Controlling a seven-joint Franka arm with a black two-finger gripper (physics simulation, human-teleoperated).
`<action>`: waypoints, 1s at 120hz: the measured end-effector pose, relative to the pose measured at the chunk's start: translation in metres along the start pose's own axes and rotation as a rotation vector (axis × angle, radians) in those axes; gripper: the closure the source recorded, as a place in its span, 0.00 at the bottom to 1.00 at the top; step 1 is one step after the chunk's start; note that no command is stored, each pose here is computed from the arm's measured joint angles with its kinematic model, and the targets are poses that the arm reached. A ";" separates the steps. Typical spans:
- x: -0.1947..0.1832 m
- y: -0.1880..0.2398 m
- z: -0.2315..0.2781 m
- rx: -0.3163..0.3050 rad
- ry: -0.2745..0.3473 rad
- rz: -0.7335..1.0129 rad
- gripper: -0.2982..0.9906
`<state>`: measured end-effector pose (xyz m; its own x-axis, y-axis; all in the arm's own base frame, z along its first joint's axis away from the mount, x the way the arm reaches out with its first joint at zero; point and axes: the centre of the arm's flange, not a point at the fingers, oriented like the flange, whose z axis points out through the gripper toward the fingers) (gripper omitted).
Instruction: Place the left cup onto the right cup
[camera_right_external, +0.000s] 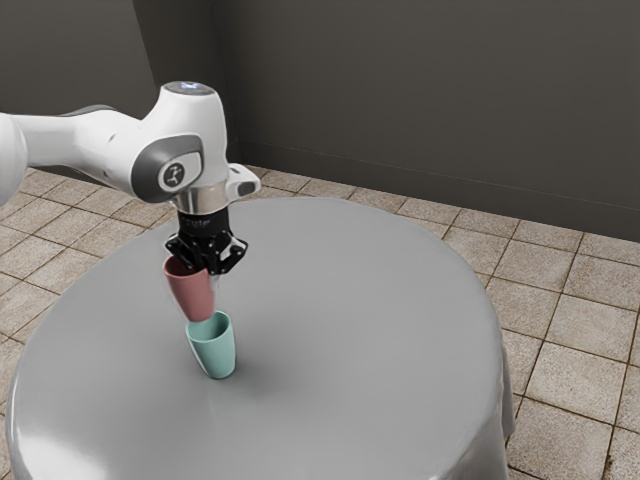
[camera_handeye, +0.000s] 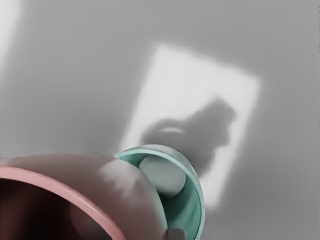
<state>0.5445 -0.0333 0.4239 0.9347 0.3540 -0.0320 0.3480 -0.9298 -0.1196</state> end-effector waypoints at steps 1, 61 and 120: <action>0.000 0.000 0.000 0.000 0.000 0.000 0.84; -0.004 0.007 0.011 0.003 -0.020 -0.002 0.84; 0.003 0.010 0.026 0.002 -0.017 -0.012 0.84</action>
<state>0.5490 -0.0388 0.3971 0.9292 0.3665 -0.0475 0.3588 -0.9254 -0.1223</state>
